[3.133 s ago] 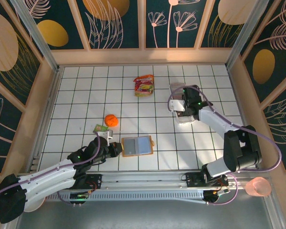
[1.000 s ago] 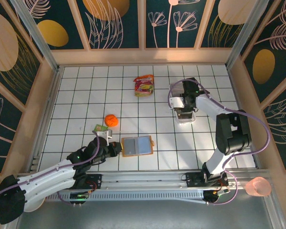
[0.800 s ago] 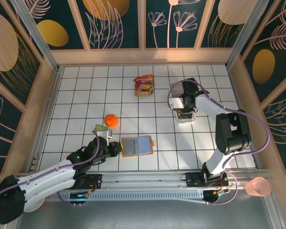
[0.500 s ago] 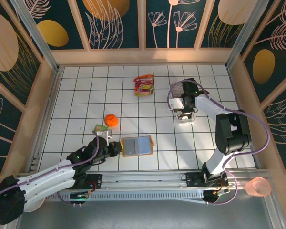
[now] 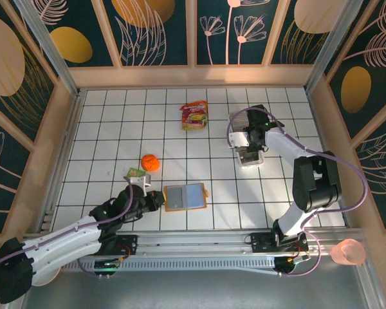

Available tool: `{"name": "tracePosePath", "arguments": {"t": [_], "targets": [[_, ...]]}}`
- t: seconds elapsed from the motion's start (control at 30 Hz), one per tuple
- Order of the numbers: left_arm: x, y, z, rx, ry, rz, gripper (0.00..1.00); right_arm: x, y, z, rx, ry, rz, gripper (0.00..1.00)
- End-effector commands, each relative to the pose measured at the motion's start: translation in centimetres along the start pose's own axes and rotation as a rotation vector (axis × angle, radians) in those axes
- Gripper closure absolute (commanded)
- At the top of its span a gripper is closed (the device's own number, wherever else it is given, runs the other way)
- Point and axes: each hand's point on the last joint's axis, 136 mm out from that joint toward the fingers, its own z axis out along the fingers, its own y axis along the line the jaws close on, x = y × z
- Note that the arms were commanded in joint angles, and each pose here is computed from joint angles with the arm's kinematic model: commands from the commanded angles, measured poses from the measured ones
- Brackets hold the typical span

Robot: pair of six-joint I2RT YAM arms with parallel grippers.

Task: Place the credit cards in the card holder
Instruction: Pick up the credit card from the storage box.

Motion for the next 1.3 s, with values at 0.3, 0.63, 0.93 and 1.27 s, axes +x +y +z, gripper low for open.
{"name": "tracePosePath", "arguments": {"t": [0.3,0.63,0.93,1.27], "targets": [[0.1,-0.2,0.0,0.021,-0.003,0.004,1.0,-1.9,4.8,-3.9,-0.148,-0.038,0.061,1.0],[-0.1,-0.3,0.0,0.013,-0.004,0.016,1.0,-2.4,4.2,-8.1,-0.028,-0.044,0.072,1.0],[-0.4,-0.4,0.0,-0.006,-0.008,0.01,1.0,-4.2,-1.4,-13.1,0.272,-0.151,0.442,1.0],[-0.9,-0.5,0.1,-0.034,-0.016,0.0,0.99,-17.3,3.4,-18.2,-0.285,-0.623,1.456,1.0]]}}
